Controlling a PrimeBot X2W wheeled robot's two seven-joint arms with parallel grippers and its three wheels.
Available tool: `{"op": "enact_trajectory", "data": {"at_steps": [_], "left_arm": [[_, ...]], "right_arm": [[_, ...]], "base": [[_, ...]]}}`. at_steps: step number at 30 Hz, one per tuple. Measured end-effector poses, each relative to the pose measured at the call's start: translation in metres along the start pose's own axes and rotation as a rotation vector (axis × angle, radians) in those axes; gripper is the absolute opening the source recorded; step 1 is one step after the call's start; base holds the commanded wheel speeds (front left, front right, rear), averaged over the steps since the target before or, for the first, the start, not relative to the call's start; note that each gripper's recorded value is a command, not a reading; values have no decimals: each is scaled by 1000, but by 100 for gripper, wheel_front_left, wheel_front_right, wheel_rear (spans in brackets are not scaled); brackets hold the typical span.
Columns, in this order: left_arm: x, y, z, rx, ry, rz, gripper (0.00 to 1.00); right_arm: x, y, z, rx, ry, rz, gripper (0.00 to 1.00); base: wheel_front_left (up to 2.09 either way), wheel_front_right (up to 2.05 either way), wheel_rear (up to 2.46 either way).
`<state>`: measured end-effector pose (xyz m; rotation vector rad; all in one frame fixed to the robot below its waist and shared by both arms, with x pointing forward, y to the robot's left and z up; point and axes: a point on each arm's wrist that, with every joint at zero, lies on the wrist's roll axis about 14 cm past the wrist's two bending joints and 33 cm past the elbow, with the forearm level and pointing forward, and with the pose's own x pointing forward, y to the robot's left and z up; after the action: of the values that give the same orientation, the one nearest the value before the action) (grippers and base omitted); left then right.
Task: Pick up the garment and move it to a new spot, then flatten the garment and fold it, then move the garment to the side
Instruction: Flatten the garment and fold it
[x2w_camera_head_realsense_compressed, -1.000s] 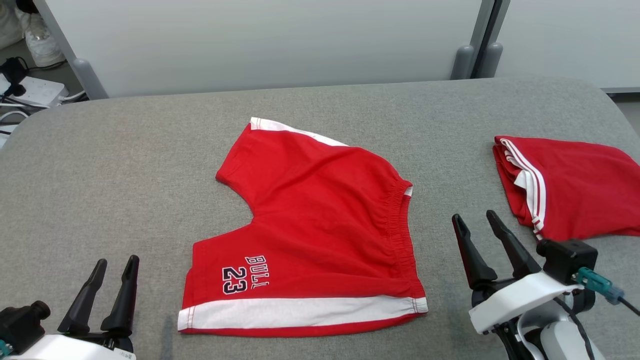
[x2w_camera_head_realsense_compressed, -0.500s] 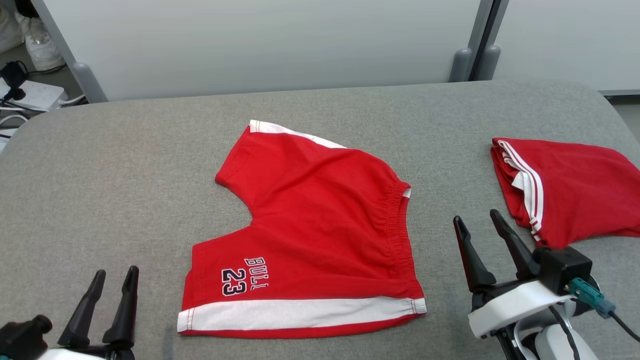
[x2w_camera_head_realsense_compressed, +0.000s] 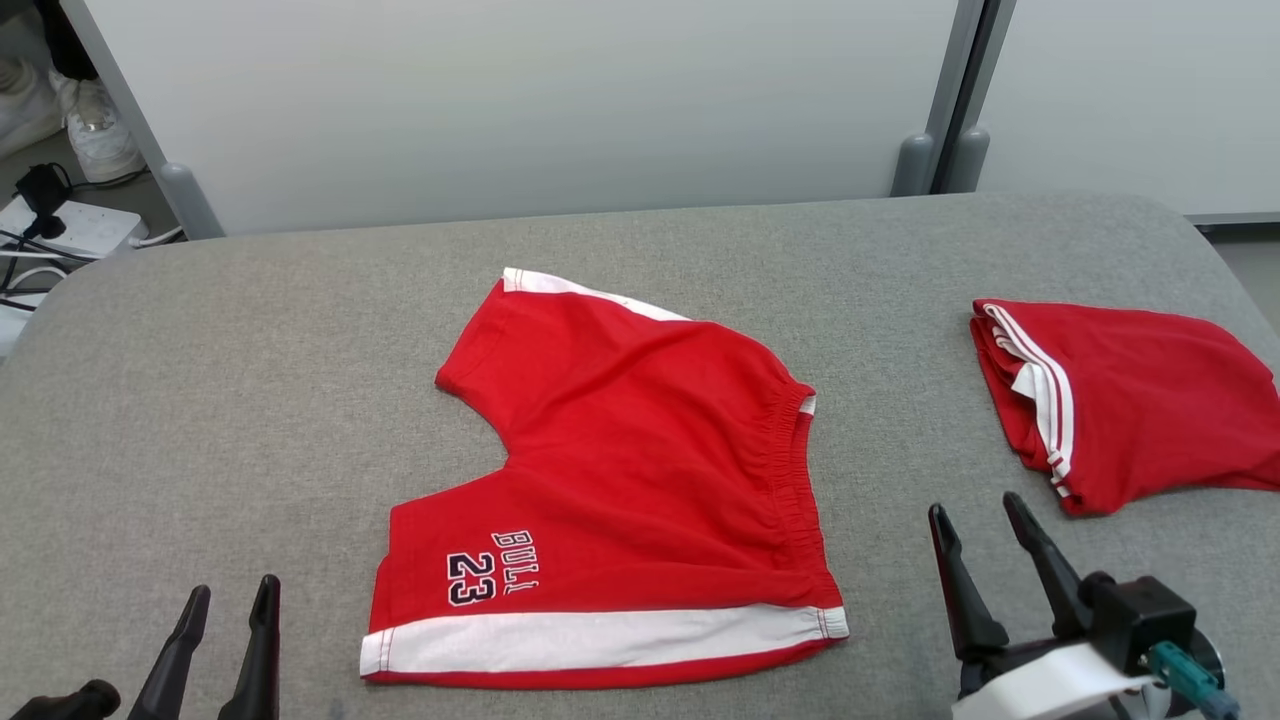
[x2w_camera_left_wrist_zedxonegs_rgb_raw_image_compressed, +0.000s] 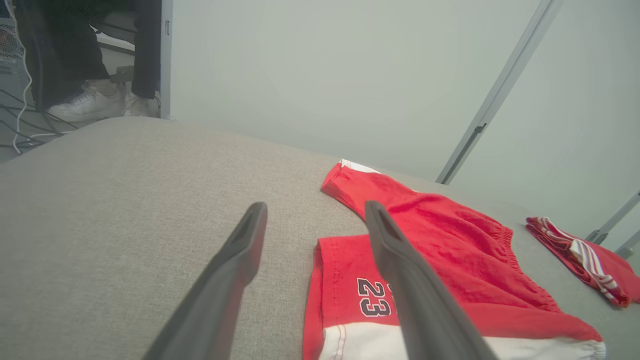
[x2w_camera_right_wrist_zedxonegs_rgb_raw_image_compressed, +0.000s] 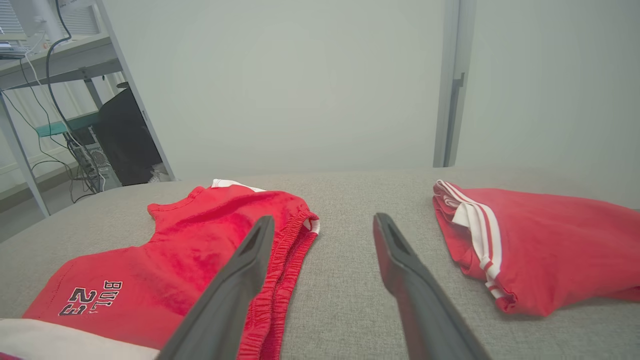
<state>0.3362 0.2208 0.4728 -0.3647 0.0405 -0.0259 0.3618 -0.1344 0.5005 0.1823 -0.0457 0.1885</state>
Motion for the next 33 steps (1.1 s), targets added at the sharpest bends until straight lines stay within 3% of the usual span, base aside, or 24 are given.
{"op": "enact_trajectory", "data": {"at_steps": [33], "left_arm": [[-17,8,-15,136,31,54,100]], "right_arm": [[-20,9,-20,2,59,6,100]], "base": [[0,0,0]]}}
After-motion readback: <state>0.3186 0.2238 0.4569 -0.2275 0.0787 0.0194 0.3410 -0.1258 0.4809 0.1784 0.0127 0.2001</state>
